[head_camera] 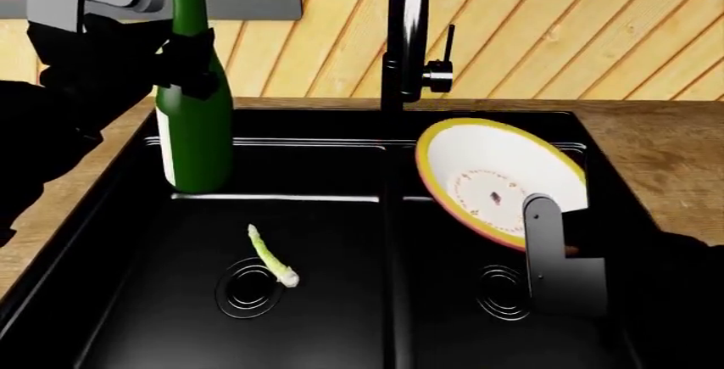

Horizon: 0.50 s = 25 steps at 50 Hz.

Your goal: Pick the bowl and bottle and place them in the sink. Then turn on the water.

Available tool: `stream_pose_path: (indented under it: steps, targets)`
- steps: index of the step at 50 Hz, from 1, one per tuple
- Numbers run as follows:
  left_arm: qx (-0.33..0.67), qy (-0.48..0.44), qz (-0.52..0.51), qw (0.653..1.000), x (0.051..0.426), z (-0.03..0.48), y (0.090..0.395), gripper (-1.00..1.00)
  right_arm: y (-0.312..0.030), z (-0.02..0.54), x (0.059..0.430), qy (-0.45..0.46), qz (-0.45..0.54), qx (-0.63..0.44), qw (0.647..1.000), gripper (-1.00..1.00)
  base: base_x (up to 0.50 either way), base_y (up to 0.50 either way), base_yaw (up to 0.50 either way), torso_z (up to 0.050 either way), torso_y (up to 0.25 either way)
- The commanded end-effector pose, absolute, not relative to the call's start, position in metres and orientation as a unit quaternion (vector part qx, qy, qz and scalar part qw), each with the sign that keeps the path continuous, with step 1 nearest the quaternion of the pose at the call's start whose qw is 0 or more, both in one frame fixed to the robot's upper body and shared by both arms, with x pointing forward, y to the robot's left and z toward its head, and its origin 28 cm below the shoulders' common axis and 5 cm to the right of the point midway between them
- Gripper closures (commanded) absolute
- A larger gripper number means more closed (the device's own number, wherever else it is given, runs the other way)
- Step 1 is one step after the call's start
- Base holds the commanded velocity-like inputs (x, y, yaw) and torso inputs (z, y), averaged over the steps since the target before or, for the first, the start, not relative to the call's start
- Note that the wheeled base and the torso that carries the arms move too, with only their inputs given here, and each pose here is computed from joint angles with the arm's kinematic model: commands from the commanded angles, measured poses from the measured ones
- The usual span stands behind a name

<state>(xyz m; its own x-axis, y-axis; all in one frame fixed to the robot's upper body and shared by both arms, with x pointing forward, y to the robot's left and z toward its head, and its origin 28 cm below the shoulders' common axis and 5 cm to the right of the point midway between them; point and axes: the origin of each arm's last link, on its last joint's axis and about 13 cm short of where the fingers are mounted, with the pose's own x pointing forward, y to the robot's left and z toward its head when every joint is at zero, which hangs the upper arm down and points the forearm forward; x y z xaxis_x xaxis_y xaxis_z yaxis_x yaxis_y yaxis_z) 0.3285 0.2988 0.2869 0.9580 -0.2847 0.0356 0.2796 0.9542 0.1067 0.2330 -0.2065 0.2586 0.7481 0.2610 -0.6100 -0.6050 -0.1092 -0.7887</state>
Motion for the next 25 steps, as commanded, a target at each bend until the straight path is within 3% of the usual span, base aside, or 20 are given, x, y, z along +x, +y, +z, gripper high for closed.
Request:
stream_pose_path:
  steps: [1,25]
  targets:
    - [0.021,-0.036,-0.110,0.993,0.3314,0.2928,0.3039,1.00,-0.2087,0.2577,0.2460,0.165,0.342,-0.675,0.632,1.00,0.00,0.00,0.00,0.000,0.000]
    - [0.014,-0.033,-0.103,0.994,0.3316,0.2913,0.3053,1.00,-0.2082,0.2545,0.2523,0.179,0.350,-0.674,0.625,1.00,0.00,0.00,0.00,0.000,0.000]
